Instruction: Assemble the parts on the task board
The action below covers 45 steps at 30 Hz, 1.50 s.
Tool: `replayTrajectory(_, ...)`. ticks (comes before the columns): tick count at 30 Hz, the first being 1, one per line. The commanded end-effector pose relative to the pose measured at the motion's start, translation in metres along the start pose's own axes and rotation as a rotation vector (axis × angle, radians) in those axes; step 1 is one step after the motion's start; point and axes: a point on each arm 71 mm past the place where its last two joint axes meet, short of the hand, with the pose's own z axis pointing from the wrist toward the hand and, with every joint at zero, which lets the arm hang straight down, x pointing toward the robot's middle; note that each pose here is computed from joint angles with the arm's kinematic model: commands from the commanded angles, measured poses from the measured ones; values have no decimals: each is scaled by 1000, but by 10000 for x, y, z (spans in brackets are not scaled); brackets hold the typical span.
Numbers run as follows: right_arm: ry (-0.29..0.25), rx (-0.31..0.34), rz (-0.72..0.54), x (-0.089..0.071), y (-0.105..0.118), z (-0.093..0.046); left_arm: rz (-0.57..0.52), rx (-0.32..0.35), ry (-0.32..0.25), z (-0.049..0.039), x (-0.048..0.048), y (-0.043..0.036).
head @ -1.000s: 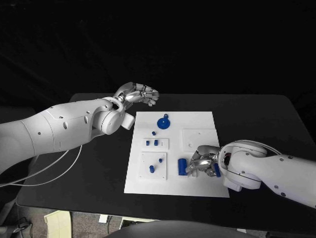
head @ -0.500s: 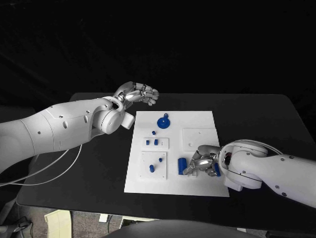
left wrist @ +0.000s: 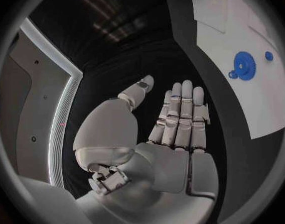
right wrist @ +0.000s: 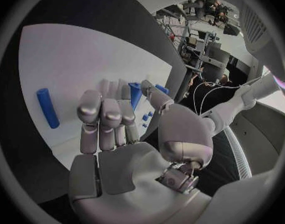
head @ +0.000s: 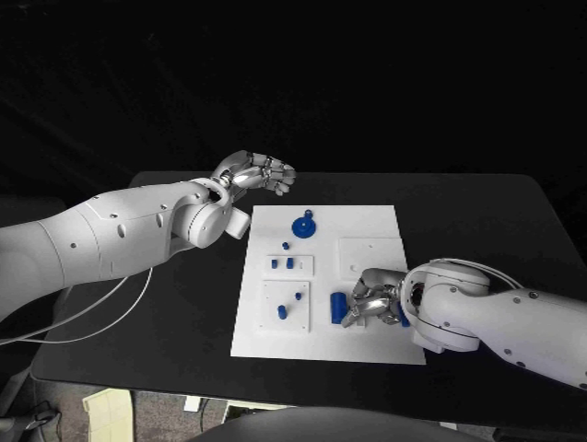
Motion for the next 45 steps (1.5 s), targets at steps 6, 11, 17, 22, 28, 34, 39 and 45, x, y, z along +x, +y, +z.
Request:
replayTrajectory(6,-58,15,-70,0,5,12,-11,8,14,4,19,-15)
replayTrajectory(11,-49,24,-58,3,-6,20,-11,8,14,4,17,-14)
replayTrajectory(17,-34,37,-64,14,-11,27,-11,8,15,3,20,-14)
replayTrajectory(22,-21,39,-48,21,-27,24,-11,7,14,1,14,-13)
replayTrajectory(28,1,26,-3,33,-65,-5,-11,7,14,2,13,-12)
replayTrajectory(34,34,-31,194,52,-113,-94,-10,6,13,2,5,-10)
replayTrajectory(39,-34,-42,210,-114,-182,-218,-11,5,15,4,8,-8)
replayTrajectory(45,-96,-9,171,-388,-347,-374,-11,5,14,2,5,-7)
